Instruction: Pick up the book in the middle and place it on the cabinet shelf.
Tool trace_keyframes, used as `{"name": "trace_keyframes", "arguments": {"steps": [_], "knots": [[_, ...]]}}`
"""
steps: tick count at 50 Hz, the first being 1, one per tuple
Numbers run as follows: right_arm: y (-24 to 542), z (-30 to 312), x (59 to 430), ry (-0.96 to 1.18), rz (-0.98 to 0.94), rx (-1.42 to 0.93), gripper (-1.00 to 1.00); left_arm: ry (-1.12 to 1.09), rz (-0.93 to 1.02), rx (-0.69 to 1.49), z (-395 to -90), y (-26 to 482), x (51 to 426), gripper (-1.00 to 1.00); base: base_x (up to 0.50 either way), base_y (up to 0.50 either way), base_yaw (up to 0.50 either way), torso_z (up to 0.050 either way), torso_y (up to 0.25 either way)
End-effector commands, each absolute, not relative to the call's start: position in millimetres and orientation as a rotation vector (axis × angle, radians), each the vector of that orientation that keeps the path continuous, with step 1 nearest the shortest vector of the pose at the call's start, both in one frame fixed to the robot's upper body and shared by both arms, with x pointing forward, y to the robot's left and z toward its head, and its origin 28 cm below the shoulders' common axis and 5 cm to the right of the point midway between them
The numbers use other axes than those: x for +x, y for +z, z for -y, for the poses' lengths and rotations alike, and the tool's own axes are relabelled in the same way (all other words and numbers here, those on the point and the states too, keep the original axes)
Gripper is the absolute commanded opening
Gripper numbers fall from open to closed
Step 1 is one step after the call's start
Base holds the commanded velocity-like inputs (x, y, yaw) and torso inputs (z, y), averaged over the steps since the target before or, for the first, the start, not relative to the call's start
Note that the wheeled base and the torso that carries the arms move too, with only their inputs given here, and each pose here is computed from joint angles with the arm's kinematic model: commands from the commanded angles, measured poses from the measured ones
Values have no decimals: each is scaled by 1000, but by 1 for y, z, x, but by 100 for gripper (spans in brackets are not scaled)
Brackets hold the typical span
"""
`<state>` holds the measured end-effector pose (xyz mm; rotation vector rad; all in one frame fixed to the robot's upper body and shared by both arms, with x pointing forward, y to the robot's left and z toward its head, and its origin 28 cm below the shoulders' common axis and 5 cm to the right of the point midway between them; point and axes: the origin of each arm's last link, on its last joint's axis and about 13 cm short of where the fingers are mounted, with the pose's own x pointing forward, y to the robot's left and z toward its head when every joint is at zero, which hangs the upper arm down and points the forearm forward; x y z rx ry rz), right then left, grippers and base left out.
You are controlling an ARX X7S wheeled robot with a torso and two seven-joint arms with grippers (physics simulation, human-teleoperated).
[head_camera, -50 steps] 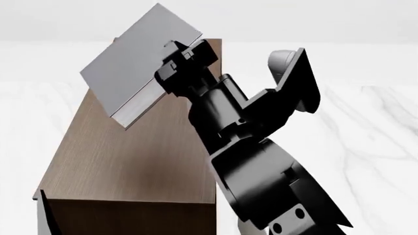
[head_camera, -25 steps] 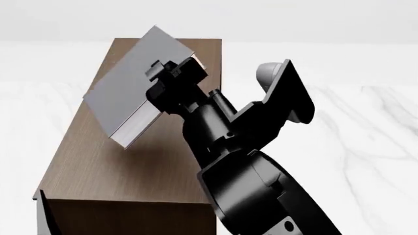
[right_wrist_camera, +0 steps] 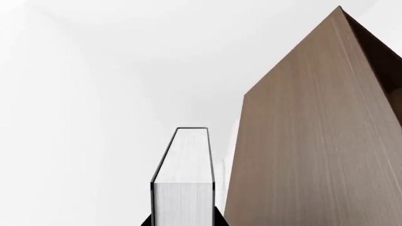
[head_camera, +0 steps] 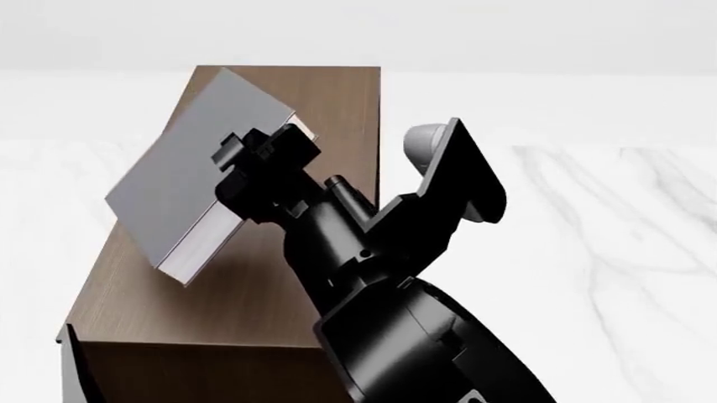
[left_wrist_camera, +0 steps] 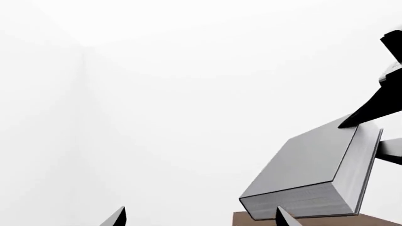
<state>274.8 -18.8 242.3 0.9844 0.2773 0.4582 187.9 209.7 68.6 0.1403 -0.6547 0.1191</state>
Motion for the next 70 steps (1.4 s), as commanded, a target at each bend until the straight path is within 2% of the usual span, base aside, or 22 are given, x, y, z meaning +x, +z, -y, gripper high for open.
{"name": "trace_keyframes", "arguments": {"steps": [1,26,47,48,70], "knots": [[241,16,271,508,-239,1007,-100,117,666,141,-209,68,190,100,0,0,0,0,0],[225,15,272,481,-279,972,-100,114,658,139,-209,48,195,100,0,0,0,0,1],[211,17,275,442,-329,926,-100,115,650,135,-210,66,188,100,0,0,0,0,0],[211,17,275,442,-327,925,100,115,650,136,-210,66,188,100,0,0,0,0,0],[201,26,283,375,-303,887,100,117,645,135,-210,69,189,100,0,0,0,0,0]]}}
